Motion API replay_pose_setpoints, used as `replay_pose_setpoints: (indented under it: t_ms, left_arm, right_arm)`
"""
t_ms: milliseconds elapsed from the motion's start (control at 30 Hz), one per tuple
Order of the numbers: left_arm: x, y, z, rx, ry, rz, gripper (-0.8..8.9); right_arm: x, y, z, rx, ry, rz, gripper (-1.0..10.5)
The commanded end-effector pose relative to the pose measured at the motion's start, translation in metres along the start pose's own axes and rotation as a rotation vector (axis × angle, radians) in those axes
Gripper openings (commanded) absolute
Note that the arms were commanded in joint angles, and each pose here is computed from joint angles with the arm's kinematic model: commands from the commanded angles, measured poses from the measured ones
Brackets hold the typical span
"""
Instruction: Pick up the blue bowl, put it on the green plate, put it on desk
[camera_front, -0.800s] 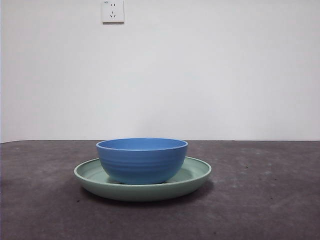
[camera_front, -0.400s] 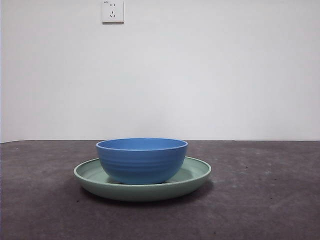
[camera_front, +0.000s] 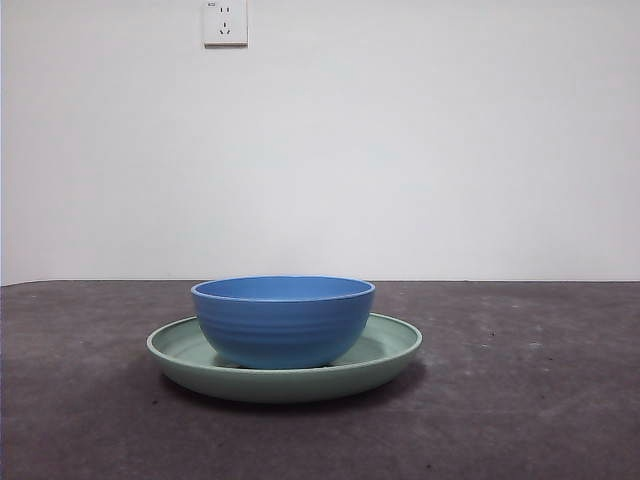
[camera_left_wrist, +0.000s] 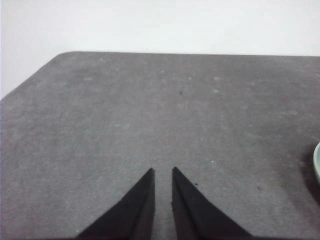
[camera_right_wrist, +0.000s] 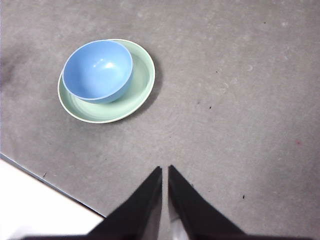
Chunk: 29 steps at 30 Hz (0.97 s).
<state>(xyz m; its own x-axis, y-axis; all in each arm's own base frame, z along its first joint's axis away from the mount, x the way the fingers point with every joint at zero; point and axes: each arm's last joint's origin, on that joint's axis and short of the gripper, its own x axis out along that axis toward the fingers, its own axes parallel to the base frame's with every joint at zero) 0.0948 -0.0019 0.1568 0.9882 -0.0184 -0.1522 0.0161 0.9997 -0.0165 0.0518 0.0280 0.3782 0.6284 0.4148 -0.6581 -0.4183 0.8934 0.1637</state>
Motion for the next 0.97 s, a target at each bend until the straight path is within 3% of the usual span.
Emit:
replay_pose_setpoints:
  t_ms: [33,967]
  left_arm:
    - [0.002,0.0016,-0.0068,-0.008,0.019,0.017,0.55]
    - [0.0019,0.0042,-0.0076,-0.013,0.027,0.045,0.55]
  right_arm:
    - [-0.0022,0.0009,0.0031,-0.009,-0.018,0.005,0.2]
    - [-0.0022,0.0009,0.0031,-0.009,-0.018,0.005,0.2]
